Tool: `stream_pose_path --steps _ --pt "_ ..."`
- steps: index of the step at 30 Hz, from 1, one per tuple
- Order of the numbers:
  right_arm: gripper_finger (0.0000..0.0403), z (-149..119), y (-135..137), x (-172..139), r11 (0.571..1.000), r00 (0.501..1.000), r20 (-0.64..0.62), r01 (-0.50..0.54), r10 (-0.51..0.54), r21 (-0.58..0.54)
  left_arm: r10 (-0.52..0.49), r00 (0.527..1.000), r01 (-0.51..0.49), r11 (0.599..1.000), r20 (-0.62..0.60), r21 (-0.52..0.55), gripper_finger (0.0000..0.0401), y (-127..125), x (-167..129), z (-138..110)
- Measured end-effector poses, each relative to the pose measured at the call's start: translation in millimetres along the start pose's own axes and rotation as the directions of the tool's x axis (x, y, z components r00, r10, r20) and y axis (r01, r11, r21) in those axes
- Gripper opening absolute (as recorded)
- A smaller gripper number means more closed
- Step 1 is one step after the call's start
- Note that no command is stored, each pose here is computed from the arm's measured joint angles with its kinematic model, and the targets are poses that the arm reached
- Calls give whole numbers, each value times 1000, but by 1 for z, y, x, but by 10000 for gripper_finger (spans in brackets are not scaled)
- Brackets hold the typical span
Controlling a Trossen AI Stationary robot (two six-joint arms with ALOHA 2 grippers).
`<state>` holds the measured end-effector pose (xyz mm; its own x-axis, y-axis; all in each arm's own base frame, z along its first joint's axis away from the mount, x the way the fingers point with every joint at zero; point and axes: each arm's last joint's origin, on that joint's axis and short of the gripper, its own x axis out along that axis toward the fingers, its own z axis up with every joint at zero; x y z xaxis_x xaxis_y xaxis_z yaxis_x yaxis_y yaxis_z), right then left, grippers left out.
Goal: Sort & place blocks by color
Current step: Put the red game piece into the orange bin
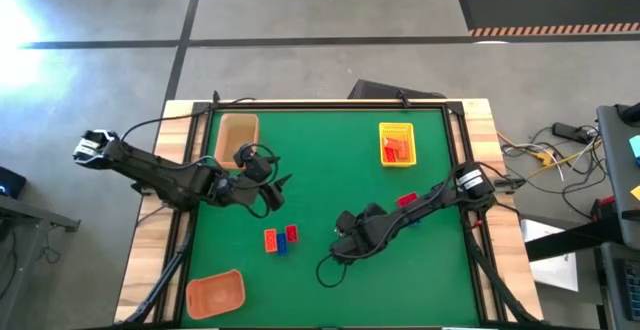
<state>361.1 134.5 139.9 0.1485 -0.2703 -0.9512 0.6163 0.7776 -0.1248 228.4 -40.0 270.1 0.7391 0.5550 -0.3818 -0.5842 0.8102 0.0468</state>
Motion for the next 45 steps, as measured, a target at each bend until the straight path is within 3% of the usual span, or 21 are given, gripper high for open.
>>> stream_pose_path --steps 7,12,16,20,26,28,32,35,45 --pt "123 3 -1 -5 996 999 34 -10 13 -85 -12 1000 12 1000 5 -1 254 -6 2 -2" --pt "125 -4 0 -31 971 986 166 9 32 -238 -64 998 64 998 25 16 254 -19 -1 -4" --pt "125 -17 -7 -59 941 945 319 38 76 -337 -159 985 154 985 74 73 254 -38 -8 -8" --pt "125 -27 -17 -79 912 850 476 -13 227 -411 -294 949 275 949 113 155 254 -66 -13 -17" --pt "125 -36 -34 -83 830 594 631 -120 500 -544 -438 872 384 889 219 249 254 -108 -10 -31" --pt "125 -39 -40 -84 808 501 662 -146 558 -571 -457 853 402 883 252 242 254 -116 -8 -34" --pt "125 -45 -50 -84 767 372 682 -162 630 -621 -487 815 443 873 314 204 254 -130 0 -40" --pt "125 -46 -52 -83 761 333 692 -150 640 -631 -479 791 454 877 380 159 254 -136 9 -42" --pt "125 -47 -52 -82 759 339 692 -122 638 -640 -506 707 504 851 494 149 253 -152 28 -47"
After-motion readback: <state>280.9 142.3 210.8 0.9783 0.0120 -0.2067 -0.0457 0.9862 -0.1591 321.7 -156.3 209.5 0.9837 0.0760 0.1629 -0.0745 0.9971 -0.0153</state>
